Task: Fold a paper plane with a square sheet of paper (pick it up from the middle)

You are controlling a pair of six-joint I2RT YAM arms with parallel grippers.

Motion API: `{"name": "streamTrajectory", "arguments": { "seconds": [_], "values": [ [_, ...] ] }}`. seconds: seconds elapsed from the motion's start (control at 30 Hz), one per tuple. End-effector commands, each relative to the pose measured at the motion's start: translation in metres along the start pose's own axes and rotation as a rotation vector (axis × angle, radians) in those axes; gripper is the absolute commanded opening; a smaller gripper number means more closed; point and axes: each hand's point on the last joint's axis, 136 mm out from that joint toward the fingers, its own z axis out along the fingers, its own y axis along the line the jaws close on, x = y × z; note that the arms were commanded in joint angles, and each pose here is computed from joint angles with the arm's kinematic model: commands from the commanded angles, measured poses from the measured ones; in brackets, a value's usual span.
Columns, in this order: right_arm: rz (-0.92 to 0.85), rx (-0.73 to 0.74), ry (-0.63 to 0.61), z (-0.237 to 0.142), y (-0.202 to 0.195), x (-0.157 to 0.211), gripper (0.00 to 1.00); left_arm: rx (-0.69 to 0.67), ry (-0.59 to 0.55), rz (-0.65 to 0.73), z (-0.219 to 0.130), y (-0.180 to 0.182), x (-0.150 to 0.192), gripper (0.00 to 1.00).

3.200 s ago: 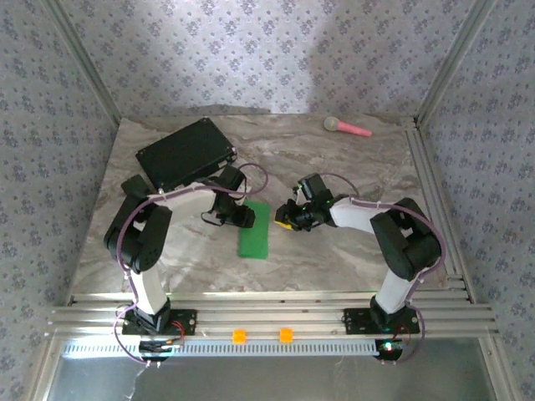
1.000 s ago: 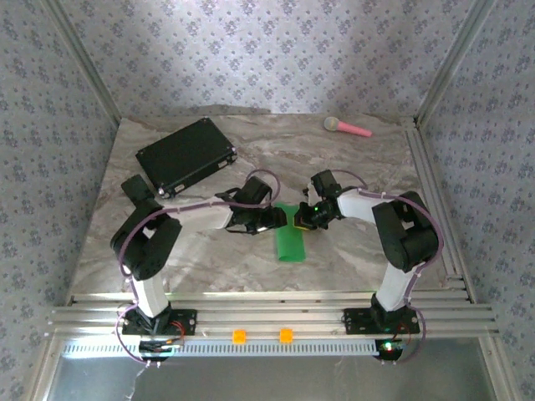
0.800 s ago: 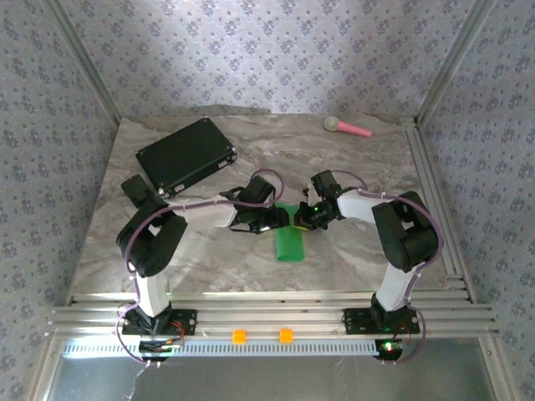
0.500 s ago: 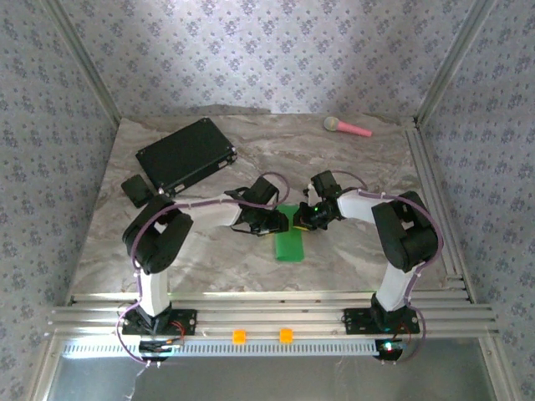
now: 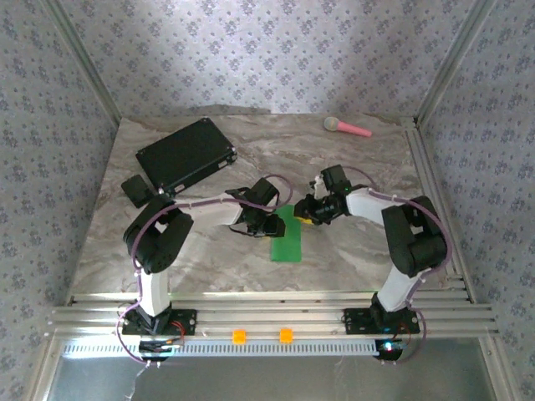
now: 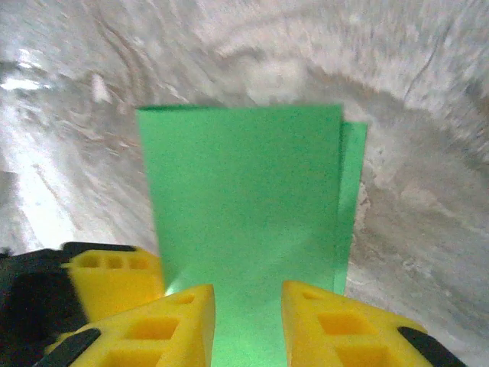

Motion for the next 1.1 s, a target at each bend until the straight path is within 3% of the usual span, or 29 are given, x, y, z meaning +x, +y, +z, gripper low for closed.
{"name": "streamTrajectory", "arguments": {
  "seconds": [0.0,0.2,0.57,0.87,1.07],
  "values": [
    [0.04,0.012,-0.015,-0.012,-0.007,0.003,0.3,-0.012,0.012,0.05,-0.002,-0.002,0.0,0.39],
    [0.11,0.034,-0.029,-0.015,-0.034,0.012,0.31,-0.041,0.029,0.08,-0.006,0.007,0.0,0.38],
    [0.117,0.059,-0.04,-0.018,-0.04,0.014,0.31,-0.041,0.074,0.097,-0.005,0.018,-0.002,0.38],
    [0.11,0.048,-0.041,-0.018,-0.037,0.015,0.32,0.022,0.075,0.11,-0.003,0.007,-0.003,0.47],
    [0.108,0.05,-0.041,-0.015,-0.039,0.016,0.32,0.027,0.123,0.156,-0.001,0.006,0.003,0.48]
  ]
}}
